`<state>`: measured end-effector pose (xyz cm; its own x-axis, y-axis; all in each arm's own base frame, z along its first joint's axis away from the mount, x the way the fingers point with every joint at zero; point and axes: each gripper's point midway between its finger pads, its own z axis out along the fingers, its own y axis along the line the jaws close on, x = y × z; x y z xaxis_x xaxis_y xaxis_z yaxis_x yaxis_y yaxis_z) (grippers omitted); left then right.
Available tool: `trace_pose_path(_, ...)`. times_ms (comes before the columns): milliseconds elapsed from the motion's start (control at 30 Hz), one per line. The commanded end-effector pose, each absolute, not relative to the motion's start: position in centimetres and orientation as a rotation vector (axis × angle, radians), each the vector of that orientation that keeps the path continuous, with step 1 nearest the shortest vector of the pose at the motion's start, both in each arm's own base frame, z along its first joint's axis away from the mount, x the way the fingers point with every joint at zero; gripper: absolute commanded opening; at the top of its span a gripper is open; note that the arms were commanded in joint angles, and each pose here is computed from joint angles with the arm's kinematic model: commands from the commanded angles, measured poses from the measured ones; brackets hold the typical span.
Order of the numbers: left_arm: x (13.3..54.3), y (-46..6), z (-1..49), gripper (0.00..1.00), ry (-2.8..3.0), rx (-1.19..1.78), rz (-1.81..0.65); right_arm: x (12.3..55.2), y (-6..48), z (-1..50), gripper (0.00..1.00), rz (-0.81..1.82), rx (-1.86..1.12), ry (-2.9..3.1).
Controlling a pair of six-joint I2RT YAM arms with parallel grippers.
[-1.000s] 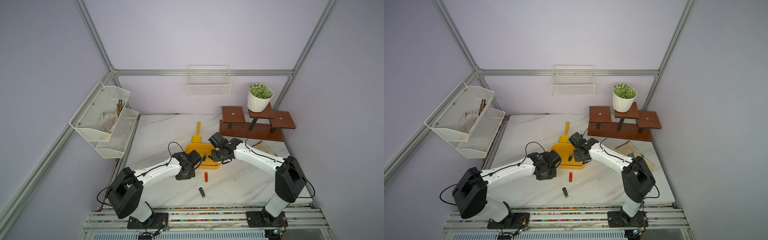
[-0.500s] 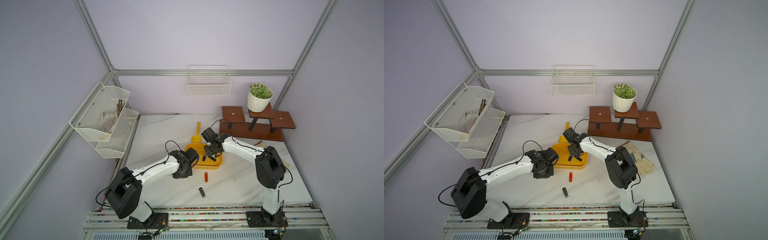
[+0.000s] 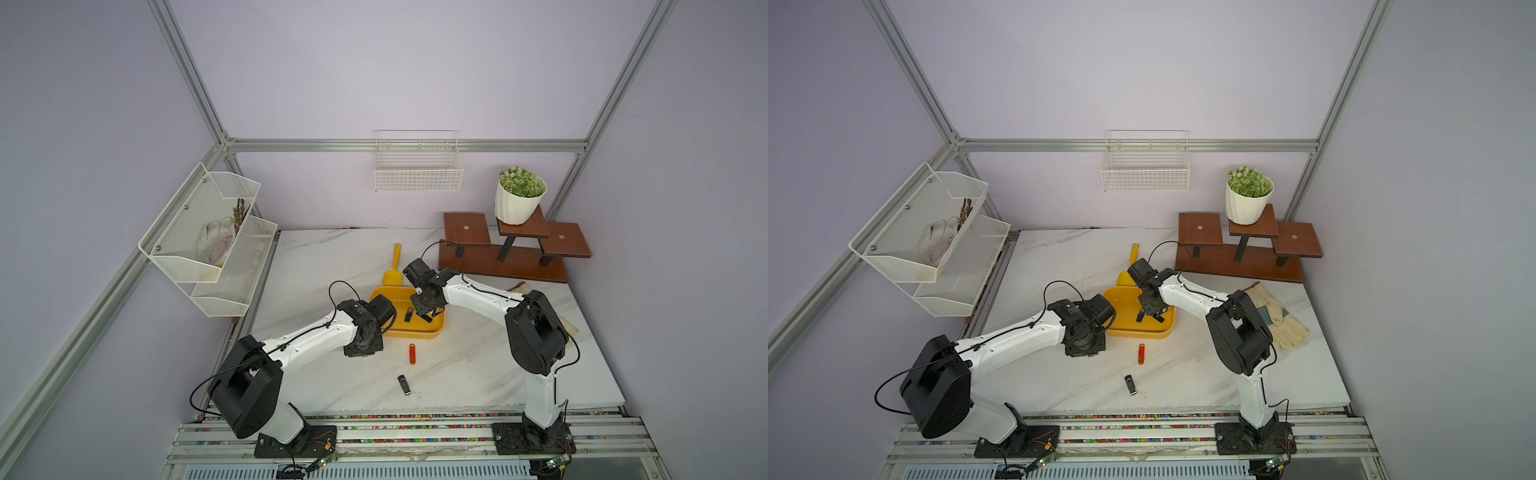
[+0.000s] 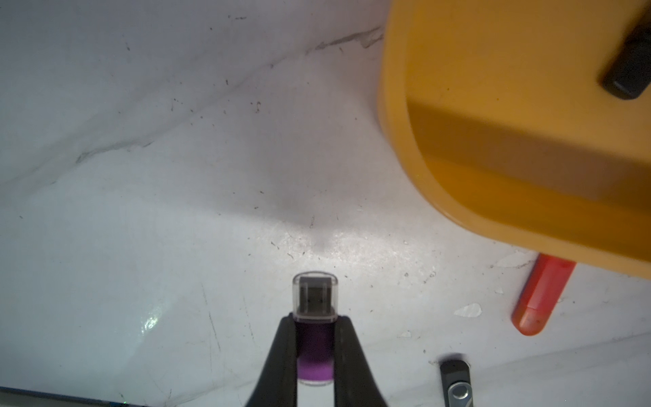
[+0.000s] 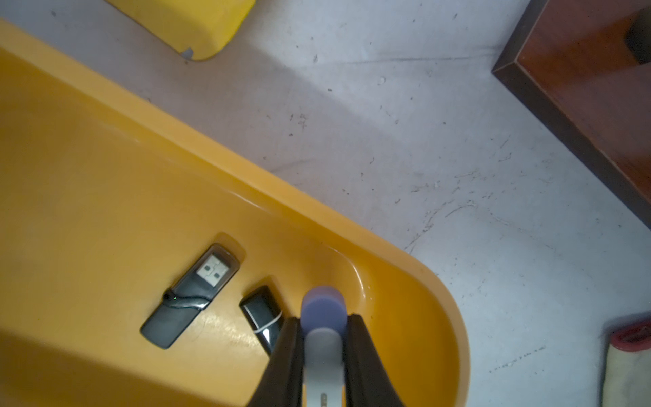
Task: Put the usb flash drive into the storage box
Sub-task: Place the USB flash in the storage box.
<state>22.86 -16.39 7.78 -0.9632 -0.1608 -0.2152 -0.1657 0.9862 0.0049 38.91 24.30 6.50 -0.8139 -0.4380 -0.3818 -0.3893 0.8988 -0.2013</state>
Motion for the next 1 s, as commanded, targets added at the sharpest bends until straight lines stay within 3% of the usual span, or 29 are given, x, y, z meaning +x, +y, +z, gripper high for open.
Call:
trace_pose_path(0, 23.5, -16.4, 9.6, 0.0, 2.867, -0.241, -0.004, 39.6, 23.9, 5.6, 0.0, -0.206, -0.607, 2.63)
trace_pose_path(533, 26.6, -17.7, 14.0, 0.0, 2.801, -0.131, 0.001, 39.3, 23.9, 3.3, 0.0, -0.219, -0.615, 2.678)
trace_pose_path(967, 28.0, -18.4, 14.4, 0.0, 2.791, -0.089, -0.005, 39.6, 23.9, 4.3, 0.4, -0.216, -0.58, 2.663)
